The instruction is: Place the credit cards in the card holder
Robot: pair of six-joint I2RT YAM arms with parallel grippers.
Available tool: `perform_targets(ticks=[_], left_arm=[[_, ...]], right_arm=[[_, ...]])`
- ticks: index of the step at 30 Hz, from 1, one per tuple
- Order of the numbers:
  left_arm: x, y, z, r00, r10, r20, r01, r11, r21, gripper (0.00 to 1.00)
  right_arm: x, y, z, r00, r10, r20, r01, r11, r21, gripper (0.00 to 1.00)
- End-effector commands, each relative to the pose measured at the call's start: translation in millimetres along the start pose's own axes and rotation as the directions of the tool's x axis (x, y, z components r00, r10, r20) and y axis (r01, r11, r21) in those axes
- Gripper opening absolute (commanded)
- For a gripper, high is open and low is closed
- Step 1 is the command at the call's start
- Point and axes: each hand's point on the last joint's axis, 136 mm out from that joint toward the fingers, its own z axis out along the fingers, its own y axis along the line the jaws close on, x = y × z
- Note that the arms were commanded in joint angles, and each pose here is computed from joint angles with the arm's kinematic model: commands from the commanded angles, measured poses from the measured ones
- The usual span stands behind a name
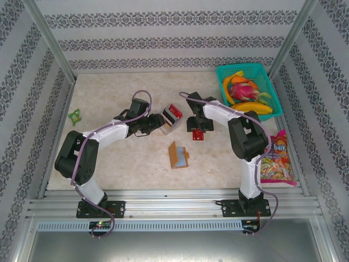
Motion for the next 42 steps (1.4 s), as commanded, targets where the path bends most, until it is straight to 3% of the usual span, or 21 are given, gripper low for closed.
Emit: perform_targets(ticks=[1,5,11,19,25,38,42], left_arm=[[-8,-1,-10,1.0,-0.003,0.028,0.003,1.0,-0.013,0.51],[-7,-1,-9,1.0,-0.003,0.023,0.003,1.0,-0.011,0.51],[-8,-5,-12,1.0,0.005,0.023,-0.005,1.0,-0.007,0.51],[-9,-8,-15,1.0,0.007,0.023,-0.007,1.0,-0.001,0.51],[-10,-13,-16,1.0,0.012,0.022,-0.012,1.0,0.018,0.51],[-10,-21,-24,0.999,0.025,0.02,-0.026,0.999,0.034,0.52],[-10,-23,-24,0.999,0.027,0.019,-0.027,0.999,0.038,0.52]], right_arm=[[4,10,6,1.0,0.001,-0.03,-0.001,1.0,-0.018,0.79],[11,8,16,0.998,-0.014,-0.067,0.016,0.999,0.028,0.78],[27,6,32,0.992,0.0,-0.129,0.003,1.0,0.023,0.69],[32,-7,32,0.99,0.037,-0.133,-0.033,0.999,0.032,0.67],[39,-5,42,0.988,0.022,-0.155,-0.017,0.999,0.03,0.59],[11,4,0,0.999,-0.006,-0.046,0.005,1.0,-0.019,0.55],[6,8,-13,1.0,-0.013,-0.023,0.012,0.999,-0.039,0.6]])
